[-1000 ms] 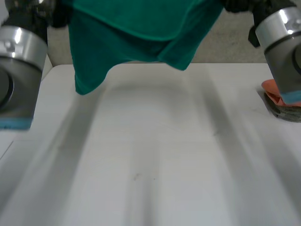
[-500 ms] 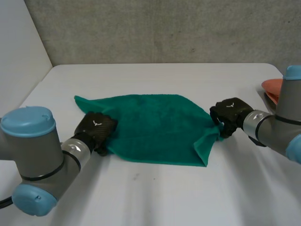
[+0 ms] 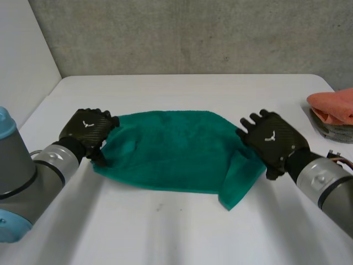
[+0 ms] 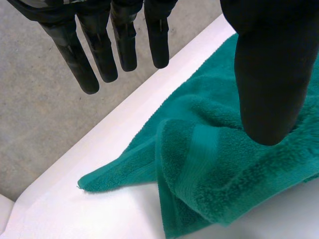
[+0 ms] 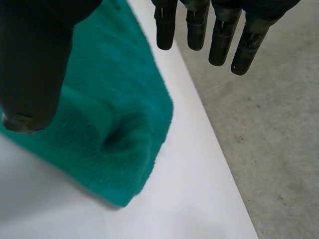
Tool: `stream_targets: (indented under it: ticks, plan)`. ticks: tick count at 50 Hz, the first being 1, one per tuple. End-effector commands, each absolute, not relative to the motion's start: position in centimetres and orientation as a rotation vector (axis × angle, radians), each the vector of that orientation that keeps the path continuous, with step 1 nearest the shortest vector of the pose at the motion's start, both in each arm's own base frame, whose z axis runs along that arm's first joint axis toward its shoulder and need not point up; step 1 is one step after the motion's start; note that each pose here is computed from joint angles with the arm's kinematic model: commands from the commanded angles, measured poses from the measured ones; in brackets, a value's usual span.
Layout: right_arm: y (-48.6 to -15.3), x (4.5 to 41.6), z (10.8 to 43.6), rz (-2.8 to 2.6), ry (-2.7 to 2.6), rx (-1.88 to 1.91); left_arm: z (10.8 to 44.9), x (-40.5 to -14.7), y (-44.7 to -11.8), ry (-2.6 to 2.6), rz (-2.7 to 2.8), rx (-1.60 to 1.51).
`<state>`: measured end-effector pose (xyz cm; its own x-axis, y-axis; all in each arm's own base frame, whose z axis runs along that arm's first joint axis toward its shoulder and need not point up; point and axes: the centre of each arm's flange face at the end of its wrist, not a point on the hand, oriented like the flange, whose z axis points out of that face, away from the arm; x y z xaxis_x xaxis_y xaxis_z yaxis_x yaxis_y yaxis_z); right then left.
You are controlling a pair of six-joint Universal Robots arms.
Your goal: Fold the laundry.
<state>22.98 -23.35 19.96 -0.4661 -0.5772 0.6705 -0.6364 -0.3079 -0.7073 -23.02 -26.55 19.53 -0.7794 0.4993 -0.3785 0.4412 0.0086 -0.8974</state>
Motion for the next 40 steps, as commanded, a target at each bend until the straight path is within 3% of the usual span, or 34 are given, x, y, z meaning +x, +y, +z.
stream_targets:
  ticks: [1,13,21,29,40]
  plan:
    - [-21.7,23.1,18.2,1.818,-1.773,1.709,19.5,-22.3,-27.5,-2.173,1.904,-1.020]
    - [-20.1,24.4,16.7,1.872,-2.235,1.531,18.8,-21.5,-28.3,-2.206,1.891,-1.013]
    - [-19.0,26.6,14.1,1.797,-2.304,1.649,17.7,-21.1,-28.7,-2.227,1.838,-1.013]
    - [-21.0,27.2,11.6,1.736,-2.205,1.602,17.7,-20.8,-28.8,-2.234,1.841,-1.004]
    - [-21.9,27.1,12.3,1.823,-2.111,1.531,17.4,-21.2,-28.3,-2.230,1.820,-1.013]
